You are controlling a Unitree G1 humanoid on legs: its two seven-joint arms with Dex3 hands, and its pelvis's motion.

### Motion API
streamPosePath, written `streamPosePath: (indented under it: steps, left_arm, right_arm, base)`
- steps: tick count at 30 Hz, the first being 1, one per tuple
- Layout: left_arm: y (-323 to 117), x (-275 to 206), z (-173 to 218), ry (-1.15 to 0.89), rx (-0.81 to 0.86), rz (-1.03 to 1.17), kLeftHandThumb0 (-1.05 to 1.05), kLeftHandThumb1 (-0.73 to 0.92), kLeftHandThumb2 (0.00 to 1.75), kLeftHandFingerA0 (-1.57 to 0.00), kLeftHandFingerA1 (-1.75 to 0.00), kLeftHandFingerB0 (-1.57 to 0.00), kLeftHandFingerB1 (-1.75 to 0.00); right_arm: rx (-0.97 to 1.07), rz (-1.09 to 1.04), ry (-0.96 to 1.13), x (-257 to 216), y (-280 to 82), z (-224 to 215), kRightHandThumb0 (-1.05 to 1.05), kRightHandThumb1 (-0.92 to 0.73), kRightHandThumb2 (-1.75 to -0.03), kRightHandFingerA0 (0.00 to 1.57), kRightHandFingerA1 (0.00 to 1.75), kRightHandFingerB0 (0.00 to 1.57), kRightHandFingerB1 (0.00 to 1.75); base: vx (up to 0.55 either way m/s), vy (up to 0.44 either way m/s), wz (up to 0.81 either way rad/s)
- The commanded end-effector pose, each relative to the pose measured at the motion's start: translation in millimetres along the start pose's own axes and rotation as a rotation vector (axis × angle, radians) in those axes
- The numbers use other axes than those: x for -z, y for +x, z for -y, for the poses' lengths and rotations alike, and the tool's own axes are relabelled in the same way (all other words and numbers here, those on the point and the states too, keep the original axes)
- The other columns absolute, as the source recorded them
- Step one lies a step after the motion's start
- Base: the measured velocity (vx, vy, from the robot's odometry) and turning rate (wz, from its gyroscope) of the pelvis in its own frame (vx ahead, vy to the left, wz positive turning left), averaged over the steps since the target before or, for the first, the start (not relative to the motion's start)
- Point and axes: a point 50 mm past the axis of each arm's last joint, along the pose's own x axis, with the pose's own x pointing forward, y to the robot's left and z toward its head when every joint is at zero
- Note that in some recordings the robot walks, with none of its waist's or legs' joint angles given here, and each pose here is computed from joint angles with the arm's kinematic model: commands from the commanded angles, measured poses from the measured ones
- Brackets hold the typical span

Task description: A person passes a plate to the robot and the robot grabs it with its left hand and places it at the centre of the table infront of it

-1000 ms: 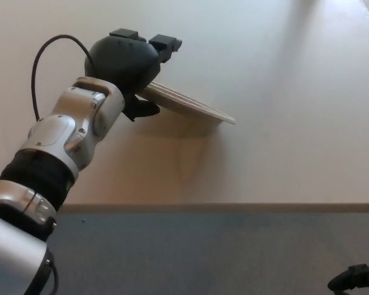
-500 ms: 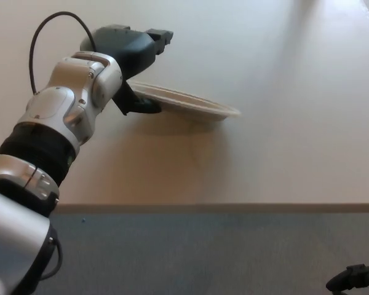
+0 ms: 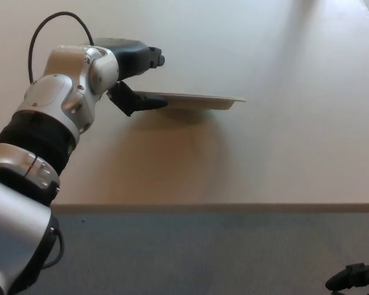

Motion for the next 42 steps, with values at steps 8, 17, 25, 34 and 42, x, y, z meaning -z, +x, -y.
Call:
streamPosePath:
  steps: [8, 17, 25, 34, 42]
  left_arm:
    - [-12, 18, 15, -0.213, 0.526, -0.141, -0.91, 0.81, 1.21, -0.02, -0.28, -0.12, -0.31]
    - [-14, 21, 16, -0.170, 0.491, -0.128, -0.88, 0.84, 1.21, -0.02, -0.29, -0.15, -0.35]
    - [-9, 14, 19, 0.120, 0.162, -0.138, -1.02, 0.92, 0.92, -0.36, -0.44, -0.04, -0.21]
    - [-3, 13, 26, 0.055, 0.066, -0.077, -0.98, 0.85, 1.29, -0.09, -0.29, -0.08, -0.13]
    - [-54, 4, -4, -0.094, -0.251, 0.179, -0.98, 0.92, 0.84, -0.22, -0.34, -0.09, -0.25]
  right_arm:
    - [0.009, 0.027, -0.077, -9, 0, 24, -0.68, -0.68, -0.61, 0.76, 0.63, 0.56, 0.53]
    - [0.010, 0.031, -0.080, -16, 3, 31, -0.66, -0.66, -0.61, 0.75, 0.64, 0.55, 0.54]
    - [0.025, 0.047, -0.081, -27, 6, 38, -0.64, -0.67, -0.60, 0.75, 0.64, 0.55, 0.54]
    - [0.026, 0.049, -0.081, -29, 6, 39, -0.67, -0.67, -0.61, 0.74, 0.63, 0.55, 0.53]
    - [0.023, 0.059, -0.099, -28, 5, 39, -0.68, -0.68, -0.62, 0.76, 0.64, 0.56, 0.54]
  base:
    - [0.00, 0.000, 0.00]
    - [0.00, 0.000, 0.00]
    - [0.00, 0.000, 0.00]
    - [0.00, 0.000, 0.00]
    - [0.00, 0.000, 0.00]
